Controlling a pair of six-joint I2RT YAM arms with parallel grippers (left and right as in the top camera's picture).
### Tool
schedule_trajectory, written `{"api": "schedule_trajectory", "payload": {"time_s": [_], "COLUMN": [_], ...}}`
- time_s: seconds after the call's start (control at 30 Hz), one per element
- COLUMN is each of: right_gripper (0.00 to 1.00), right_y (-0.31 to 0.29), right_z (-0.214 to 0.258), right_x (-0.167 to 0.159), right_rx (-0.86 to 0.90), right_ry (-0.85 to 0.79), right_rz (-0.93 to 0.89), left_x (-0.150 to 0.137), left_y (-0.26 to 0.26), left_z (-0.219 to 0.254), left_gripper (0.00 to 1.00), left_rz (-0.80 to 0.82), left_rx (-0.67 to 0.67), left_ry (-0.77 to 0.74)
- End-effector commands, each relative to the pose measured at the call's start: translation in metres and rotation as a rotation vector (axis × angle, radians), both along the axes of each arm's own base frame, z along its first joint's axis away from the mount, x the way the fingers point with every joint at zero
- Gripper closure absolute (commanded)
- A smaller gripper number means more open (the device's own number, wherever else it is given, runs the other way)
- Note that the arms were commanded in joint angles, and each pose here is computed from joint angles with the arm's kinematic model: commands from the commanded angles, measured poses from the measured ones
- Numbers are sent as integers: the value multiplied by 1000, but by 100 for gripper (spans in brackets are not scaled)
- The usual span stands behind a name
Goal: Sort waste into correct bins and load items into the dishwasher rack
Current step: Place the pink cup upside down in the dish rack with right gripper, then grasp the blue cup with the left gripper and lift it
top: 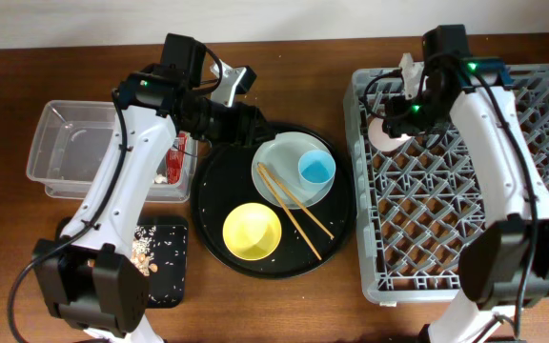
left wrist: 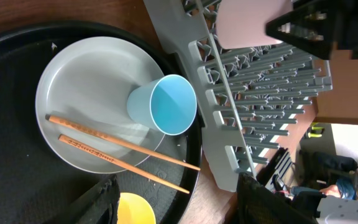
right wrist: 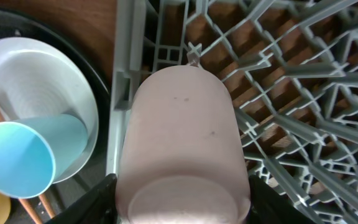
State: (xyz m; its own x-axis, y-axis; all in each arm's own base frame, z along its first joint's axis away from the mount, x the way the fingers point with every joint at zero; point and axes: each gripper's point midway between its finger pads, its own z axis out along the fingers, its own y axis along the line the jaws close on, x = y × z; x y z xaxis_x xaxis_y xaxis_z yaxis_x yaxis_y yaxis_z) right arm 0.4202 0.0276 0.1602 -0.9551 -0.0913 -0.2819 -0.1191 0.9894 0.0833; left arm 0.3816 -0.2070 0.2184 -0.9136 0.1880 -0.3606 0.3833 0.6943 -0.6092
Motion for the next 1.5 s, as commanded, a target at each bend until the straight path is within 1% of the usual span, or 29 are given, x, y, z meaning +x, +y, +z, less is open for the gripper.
{"api": "schedule_trajectory", "payload": {"time_s": [0.0, 0.03, 0.1, 0.13, 0.27, 0.33, 0.43, 0.47, 0.57, 0.6, 0.67, 0.73, 0.83, 0.87, 0.97, 1.0, 1.03, 1.07, 1.1, 1.17, 1.23, 1.3, 1.4, 1.47], "right_gripper": [44, 34, 8, 2, 2, 2, 2, 1, 2, 2, 2, 2, 2, 2, 2, 2, 2, 2, 2, 2, 2, 2, 2, 2], "right_y": [-4, -4, -4, -4, -2, -2, -3, -3, -3, -4, -5, -5, -5, -5, -5, -5, -5, -5, -5, -5, -5, -5, -3, 20], "right_z": [-17, -17, -17, -17, -10, 17, 61, 74, 83, 82, 80, 80, 80, 80, 80, 80, 80, 80, 80, 80, 80, 80, 80, 83], "right_x": [1, 1, 1, 0, 0, -3, -19, -27, -42, -48, -57, -58, -57, -58, -57, -57, -58, -57, -57, -57, -58, -58, -60, -63], "right_rx": [-13, -13, -13, -13, -6, -2, 9, 10, 13, 6, 2, 2, 2, 2, 2, 2, 2, 2, 2, 2, 2, 2, 15, 134], "right_ry": [39, 39, 40, 43, 32, 5, -18, -18, 4, 24, 61, 64, 64, 64, 64, 64, 64, 64, 64, 64, 64, 64, 74, 83], "right_rz": [-15, -15, -15, -15, -14, -23, -57, -63, -74, -76, -77, -77, -76, -77, -76, -76, -76, -76, -76, -76, -76, -76, -73, -11], "left_x": [-2, -2, -2, -2, -2, -2, -1, -3, -2, -3, -5, -6, -1, 1, 5, 7, 8, 9, 11, 11, 11, 18, 32, 29], "left_y": [2, 2, 2, 2, 1, -1, -5, -17, -31, -37, -50, -65, -73, -74, -77, -78, -78, -77, -77, -76, -76, -71, -55, -34], "left_z": [10, 10, 10, 10, 10, 8, -6, -9, -17, -24, -38, -56, -100, -115, -143, -148, -153, -153, -153, -153, -152, -138, -74, -19], "left_gripper": [40, 41, 41, 41, 41, 40, 41, 41, 41, 42, 41, 48, 50, 54, 56, 58, 80, 93, 96, 99, 99, 99, 99, 100], "left_rz": [-8, -8, -8, -8, -8, -12, 52, 64, 144, 187, 192, 167, 162, 157, 151, 150, 152, 155, 159, 160, 160, 183, 239, 259], "left_rx": [2, 2, 2, 2, 2, 24, 153, 197, 304, 372, 427, 449, 491, 507, 531, 534, 540, 545, 548, 550, 549, 543, 494, 425], "left_ry": [-39, -39, -39, -39, -39, -48, -42, -59, -89, -105, -119, -113, -46, -27, 3, 6, 5, 1, -5, -6, -8, -26, -62, -40]}}
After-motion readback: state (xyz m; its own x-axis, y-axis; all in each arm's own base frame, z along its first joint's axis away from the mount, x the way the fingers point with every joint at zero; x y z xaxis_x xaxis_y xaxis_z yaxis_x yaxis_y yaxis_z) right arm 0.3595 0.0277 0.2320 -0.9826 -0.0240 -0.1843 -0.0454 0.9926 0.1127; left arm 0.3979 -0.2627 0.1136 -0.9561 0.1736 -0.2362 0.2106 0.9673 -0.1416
